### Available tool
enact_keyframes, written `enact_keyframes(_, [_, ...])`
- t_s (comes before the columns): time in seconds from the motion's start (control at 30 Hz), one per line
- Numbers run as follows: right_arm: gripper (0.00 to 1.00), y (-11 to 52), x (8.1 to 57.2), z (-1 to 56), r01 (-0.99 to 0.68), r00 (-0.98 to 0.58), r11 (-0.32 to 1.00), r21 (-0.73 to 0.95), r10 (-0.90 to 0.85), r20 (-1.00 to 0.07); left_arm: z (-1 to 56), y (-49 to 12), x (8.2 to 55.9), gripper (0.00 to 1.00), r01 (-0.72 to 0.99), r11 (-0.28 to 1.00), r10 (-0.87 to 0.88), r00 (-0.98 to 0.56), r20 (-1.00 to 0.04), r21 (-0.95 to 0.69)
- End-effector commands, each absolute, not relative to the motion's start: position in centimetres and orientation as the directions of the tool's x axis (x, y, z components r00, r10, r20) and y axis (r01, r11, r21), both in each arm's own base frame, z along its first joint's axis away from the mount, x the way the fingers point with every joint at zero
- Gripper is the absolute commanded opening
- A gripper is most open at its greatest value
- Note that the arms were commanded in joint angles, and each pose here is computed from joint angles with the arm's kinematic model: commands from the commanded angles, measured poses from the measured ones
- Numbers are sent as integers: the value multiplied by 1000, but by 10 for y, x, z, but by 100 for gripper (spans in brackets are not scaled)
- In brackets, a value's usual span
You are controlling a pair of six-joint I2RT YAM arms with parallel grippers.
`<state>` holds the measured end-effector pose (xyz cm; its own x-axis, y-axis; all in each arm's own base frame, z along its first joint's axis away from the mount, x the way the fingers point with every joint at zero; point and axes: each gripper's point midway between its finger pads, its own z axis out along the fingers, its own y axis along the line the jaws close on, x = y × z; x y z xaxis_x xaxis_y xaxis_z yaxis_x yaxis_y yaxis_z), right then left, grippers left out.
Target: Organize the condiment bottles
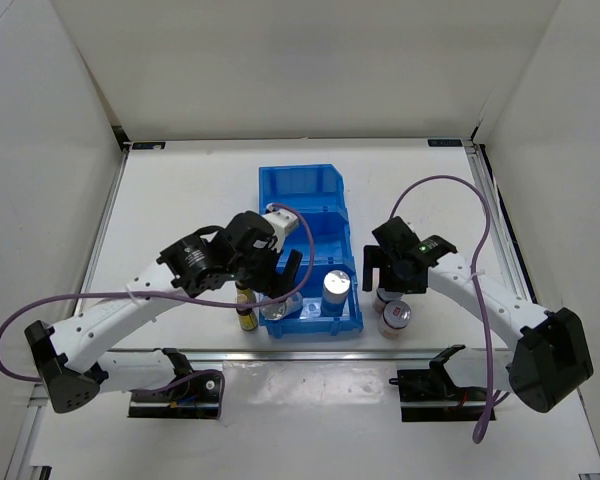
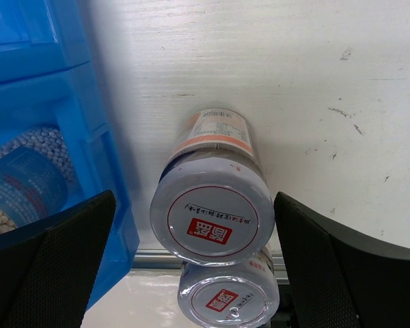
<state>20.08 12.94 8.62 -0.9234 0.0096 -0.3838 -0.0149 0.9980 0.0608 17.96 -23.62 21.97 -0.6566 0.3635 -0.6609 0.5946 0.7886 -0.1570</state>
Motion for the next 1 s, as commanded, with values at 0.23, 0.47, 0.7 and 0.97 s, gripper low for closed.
enact_keyframes(0.23, [100,125,199,92,-8,-918,998,58,16,-396,206,-236,127,100,580,766,387,-760,-522,-276])
enact_keyframes(0.47, [100,126,201,95,-16,-915,998,60,9,-404,179,-238,124,99,577,785,438,-775,-456,-227])
enact_keyframes(0.7, [100,126,201,95,-25,-915,998,56,0,-404,180,-229,140,99,531,833,398,-769,-501,-154])
enact_keyframes(0.97, [100,125,201,93,-25,-915,998,56,0,-404,175,-225,144,99,513,849,393,-773,-498,-127])
